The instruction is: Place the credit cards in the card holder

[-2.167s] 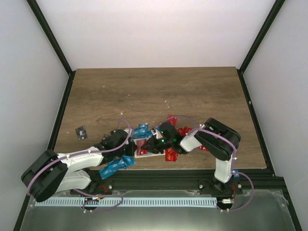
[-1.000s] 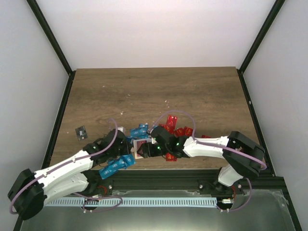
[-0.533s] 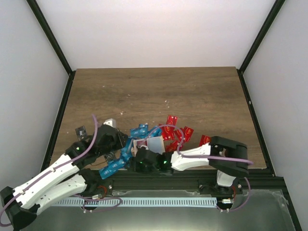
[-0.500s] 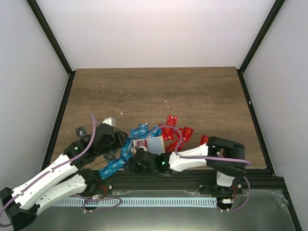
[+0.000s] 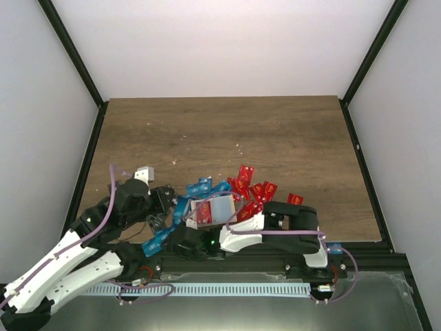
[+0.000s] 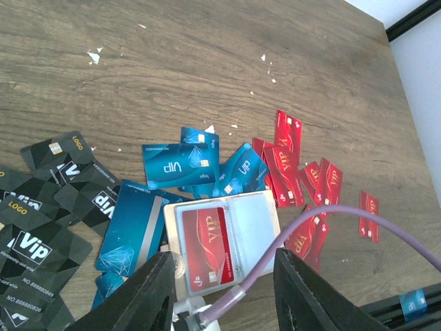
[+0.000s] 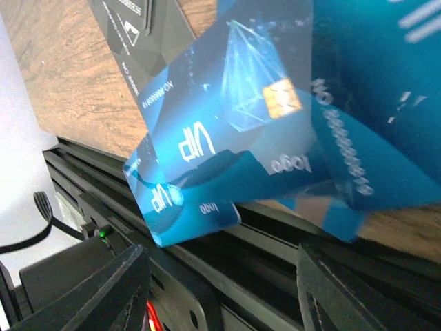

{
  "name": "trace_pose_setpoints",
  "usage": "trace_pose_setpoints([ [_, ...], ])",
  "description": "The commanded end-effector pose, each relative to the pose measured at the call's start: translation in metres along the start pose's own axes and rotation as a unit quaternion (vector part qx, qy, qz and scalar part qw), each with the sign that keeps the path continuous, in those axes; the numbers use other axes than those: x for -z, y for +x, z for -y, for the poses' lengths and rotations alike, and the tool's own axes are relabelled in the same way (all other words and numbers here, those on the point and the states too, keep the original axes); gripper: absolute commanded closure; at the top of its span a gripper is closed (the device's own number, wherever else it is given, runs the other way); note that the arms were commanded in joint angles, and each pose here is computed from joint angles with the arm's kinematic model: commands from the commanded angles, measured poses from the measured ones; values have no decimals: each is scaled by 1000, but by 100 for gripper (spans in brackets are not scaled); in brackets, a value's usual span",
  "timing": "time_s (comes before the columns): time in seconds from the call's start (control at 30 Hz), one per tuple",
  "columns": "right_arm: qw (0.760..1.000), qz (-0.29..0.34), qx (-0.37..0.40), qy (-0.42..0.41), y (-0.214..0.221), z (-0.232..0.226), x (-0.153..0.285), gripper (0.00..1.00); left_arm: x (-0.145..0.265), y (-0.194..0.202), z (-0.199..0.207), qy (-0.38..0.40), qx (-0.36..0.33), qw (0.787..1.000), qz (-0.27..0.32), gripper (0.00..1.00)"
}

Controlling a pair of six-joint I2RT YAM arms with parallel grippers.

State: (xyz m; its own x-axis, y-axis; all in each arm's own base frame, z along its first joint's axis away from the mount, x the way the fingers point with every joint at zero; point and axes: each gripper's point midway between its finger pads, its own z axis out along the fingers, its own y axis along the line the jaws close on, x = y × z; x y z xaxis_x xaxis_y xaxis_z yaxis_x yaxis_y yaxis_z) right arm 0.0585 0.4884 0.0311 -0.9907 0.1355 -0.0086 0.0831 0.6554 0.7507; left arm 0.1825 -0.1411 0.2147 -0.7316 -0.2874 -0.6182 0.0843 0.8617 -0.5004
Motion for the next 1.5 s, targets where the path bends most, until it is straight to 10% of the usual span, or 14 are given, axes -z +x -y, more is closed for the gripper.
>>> trace_pose_setpoints([
  [0.0, 1000, 1, -22, -16, 3, -13, -14, 41, 6, 2, -2, 4, -15, 1000, -2, 58],
  [0.53, 998, -16, -60, -28, -7, -10, -40, 47, 13, 0, -2, 13, -24, 1000, 7, 58],
  [1.03, 996, -9, -63, -69, -24, -15, -44, 99, 14, 1, -2, 15, -28, 999, 6, 58],
  [1.47, 989, 40, 3, -141, -92, -59, 21, 99, 31, -32, 3, 9, -27, 997, 73, 58],
])
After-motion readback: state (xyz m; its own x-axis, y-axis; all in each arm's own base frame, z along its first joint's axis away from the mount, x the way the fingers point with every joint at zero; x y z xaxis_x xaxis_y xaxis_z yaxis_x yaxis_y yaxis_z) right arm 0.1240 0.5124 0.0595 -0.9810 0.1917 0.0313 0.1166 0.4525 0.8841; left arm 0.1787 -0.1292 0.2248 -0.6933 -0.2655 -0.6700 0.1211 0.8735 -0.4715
